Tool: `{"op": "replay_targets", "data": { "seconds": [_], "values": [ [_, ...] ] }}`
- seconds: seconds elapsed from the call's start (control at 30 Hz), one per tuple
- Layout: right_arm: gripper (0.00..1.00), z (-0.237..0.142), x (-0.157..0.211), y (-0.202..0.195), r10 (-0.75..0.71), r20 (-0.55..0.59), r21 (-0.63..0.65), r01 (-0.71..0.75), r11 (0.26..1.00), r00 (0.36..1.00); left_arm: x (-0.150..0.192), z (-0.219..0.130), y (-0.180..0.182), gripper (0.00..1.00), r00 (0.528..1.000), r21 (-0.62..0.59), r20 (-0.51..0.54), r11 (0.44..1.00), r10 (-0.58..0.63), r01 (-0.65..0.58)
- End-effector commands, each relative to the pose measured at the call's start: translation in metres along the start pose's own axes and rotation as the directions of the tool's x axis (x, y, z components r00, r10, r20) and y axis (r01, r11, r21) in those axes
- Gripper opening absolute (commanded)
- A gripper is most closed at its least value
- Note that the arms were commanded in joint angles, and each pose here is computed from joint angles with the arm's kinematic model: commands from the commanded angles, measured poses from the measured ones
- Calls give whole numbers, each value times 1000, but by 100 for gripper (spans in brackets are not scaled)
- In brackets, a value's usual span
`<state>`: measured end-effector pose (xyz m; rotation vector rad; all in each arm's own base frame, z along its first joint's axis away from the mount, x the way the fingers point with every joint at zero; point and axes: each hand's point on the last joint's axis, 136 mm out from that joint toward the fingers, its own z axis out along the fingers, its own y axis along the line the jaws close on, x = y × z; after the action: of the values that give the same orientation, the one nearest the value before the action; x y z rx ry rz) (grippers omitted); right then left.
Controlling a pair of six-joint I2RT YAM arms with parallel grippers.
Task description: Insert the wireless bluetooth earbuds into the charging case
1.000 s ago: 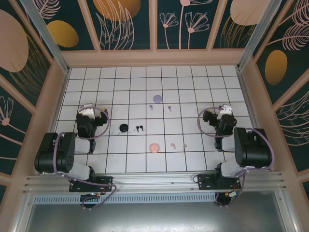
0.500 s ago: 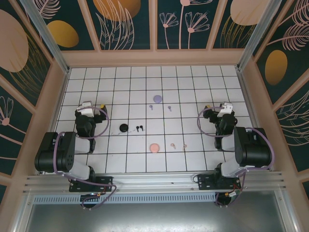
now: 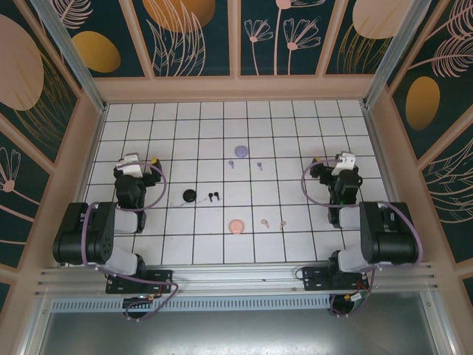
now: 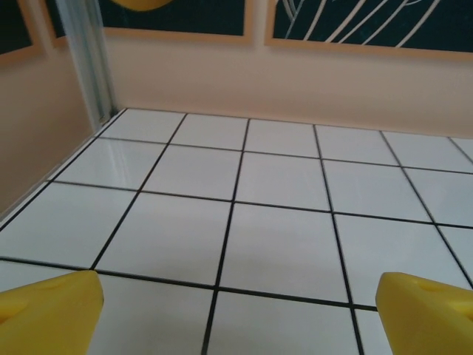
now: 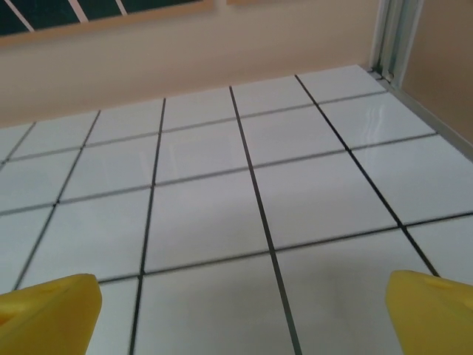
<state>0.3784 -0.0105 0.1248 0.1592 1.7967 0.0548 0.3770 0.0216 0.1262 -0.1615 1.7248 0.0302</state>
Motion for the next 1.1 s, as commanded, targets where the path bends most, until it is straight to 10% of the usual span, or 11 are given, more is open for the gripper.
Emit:
{"op": "replay_targets", "data": {
  "seconds": [0.0,0.23,0.63,1.07],
  "values": [
    [99,0,-46,0,112,0,50,-112,992,994,-33,7,9,94,999,-67,29,997,-28,29],
    [99,-1,-51,34,304,-279,9,-314,949,911,-81,2,3,95,975,-63,-14,973,-222,220],
    [85,-92,13,178,-93,-654,-279,-125,952,751,-90,-17,-49,93,821,88,-292,840,-491,535],
    [83,-176,117,269,-526,-719,-556,80,827,455,-67,-29,-60,94,798,97,-410,849,-442,520]
  ]
}}
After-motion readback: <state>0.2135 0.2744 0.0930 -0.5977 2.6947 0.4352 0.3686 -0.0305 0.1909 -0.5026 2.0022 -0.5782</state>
